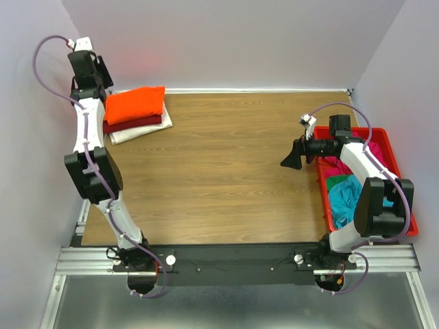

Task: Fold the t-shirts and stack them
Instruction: Reset both grippers

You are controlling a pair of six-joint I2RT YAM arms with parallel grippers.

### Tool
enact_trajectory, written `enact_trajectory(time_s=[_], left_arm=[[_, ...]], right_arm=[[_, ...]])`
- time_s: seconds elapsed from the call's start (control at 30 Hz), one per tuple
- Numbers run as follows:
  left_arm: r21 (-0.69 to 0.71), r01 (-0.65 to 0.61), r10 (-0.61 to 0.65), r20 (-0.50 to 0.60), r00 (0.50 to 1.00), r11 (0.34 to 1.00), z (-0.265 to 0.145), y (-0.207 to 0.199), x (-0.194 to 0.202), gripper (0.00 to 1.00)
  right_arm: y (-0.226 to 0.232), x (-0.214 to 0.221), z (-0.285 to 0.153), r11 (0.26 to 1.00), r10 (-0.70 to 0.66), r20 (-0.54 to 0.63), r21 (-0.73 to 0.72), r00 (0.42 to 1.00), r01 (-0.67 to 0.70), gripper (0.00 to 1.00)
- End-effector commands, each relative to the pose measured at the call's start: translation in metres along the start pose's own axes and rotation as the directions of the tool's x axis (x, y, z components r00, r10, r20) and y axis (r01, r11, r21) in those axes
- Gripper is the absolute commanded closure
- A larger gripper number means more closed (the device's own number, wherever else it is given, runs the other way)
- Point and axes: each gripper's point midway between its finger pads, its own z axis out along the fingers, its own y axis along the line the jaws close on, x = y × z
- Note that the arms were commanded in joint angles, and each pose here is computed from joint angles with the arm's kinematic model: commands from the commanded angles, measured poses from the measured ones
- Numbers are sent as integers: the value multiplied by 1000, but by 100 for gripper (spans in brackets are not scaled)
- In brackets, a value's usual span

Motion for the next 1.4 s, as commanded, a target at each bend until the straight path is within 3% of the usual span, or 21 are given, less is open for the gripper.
enact_trajectory(time_s=[0.0, 0.13, 0.2, 0.5, 0.53, 0.67, 0.9, 1.13, 1.23, 1.37], left_arm=[[139, -35, 17, 129, 992, 990, -38, -26, -47, 47], [244, -56, 31, 105, 994, 968, -67, -42, -18, 43], [276, -73, 36, 138, 990, 958, -93, -52, -11, 36], [373, -178, 79, 265, 961, 911, -197, -103, -3, 32], [387, -191, 94, 255, 962, 902, -202, -107, 9, 3], [368, -195, 85, 296, 952, 909, -232, -100, 13, 2], [384, -138, -4, 346, 938, 913, -269, -92, 23, 2], [446, -168, -14, 377, 926, 879, -290, -99, 29, 2], [458, -174, -14, 377, 926, 872, -294, -101, 31, 2], [464, -178, -15, 383, 923, 868, -298, -101, 33, 2]], right_arm=[[-4, -6, -4, 1000, -21, 6, 13, 1000, 21, 6], [-8, -7, -8, 998, -43, -4, 49, 999, 43, 6], [-12, -9, -12, 993, -80, -16, 88, 997, 81, 6], [-39, -27, -49, 928, -156, -56, 335, 986, 165, 0], [-37, -39, -59, 910, -177, -42, 374, 983, 180, 0], [-37, -63, -92, 827, -201, -12, 534, 980, 176, 0], [-23, -99, -153, 663, -170, 189, 748, 967, -30, 0], [-20, -108, -188, 527, -105, 429, 789, 897, -315, 0], [-28, -105, -201, 444, -93, 466, 810, 880, -383, 0], [-33, -101, -203, 416, -83, 482, 812, 872, -409, 0]])
